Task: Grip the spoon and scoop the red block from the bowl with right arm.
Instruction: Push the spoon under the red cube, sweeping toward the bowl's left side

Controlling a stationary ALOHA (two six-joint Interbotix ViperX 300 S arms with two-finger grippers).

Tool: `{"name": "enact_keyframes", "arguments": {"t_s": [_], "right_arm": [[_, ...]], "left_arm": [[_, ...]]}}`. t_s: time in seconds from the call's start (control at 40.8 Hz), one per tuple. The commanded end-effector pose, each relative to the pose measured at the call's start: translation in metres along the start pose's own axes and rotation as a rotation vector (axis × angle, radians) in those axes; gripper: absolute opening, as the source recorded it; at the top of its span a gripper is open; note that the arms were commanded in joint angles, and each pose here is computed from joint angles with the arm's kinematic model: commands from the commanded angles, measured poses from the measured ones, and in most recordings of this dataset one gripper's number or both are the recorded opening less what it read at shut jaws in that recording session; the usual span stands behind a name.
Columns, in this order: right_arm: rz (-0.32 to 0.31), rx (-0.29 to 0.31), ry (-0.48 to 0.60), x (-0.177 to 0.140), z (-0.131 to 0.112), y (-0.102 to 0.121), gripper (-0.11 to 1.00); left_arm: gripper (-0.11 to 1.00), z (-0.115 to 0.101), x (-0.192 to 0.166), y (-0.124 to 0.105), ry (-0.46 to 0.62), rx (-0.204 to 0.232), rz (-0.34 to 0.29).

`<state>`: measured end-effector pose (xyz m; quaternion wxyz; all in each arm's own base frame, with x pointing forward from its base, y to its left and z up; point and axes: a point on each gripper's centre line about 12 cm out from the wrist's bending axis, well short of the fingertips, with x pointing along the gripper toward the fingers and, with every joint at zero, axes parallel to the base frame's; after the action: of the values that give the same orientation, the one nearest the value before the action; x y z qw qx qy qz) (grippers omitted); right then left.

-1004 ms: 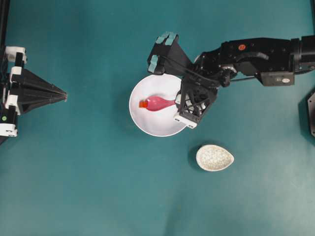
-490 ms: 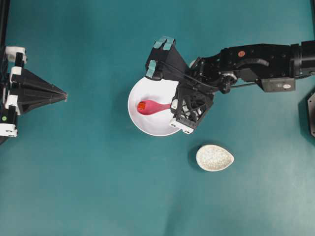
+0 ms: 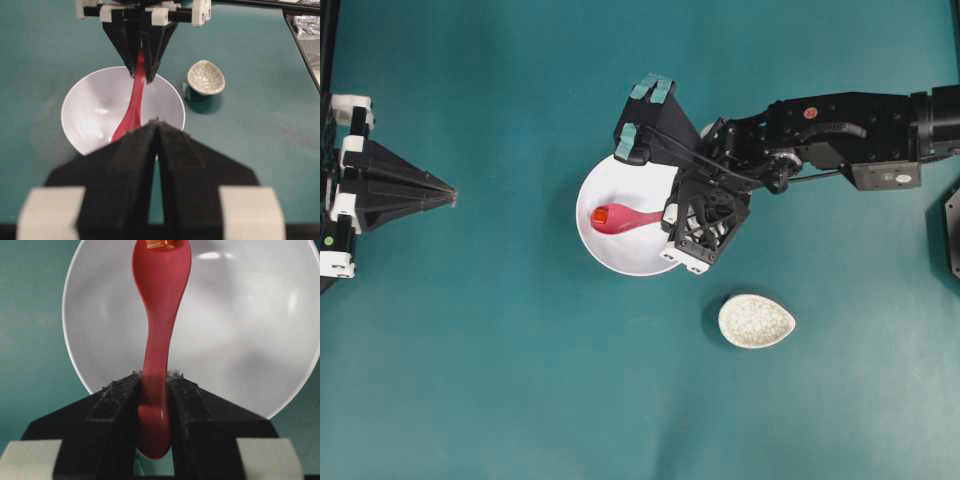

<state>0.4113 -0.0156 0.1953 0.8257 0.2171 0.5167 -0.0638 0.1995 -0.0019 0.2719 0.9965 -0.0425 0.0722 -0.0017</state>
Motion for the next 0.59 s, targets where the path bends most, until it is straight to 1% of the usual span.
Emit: {"name": "enact_keyframes", "arguments": {"t_s": [0.0, 0.122, 0.367, 0.563], "right_arm": [[0.022, -0.002, -0.048, -0.017, 0.005, 0.007, 0.23], [0.026, -0.006, -0.057, -0.020, 0.002, 0.008, 0.23], [0.046, -0.009, -0.138, -0.034, 0.004, 0.010, 0.23], [0.056, -0.012, -0.170, -0.046, 0.001, 0.011, 0.23]], "left_arm": [[0.00, 0.007, 0.002, -0.001, -0.015, 0.003, -0.003], [0.00, 0.007, 0.002, -0.001, -0.015, 0.002, -0.003], [0.00, 0.007, 0.002, -0.001, -0.015, 0.002, -0.003], [0.00, 0.007, 0.002, -0.001, -0.015, 0.000, -0.004]]}}
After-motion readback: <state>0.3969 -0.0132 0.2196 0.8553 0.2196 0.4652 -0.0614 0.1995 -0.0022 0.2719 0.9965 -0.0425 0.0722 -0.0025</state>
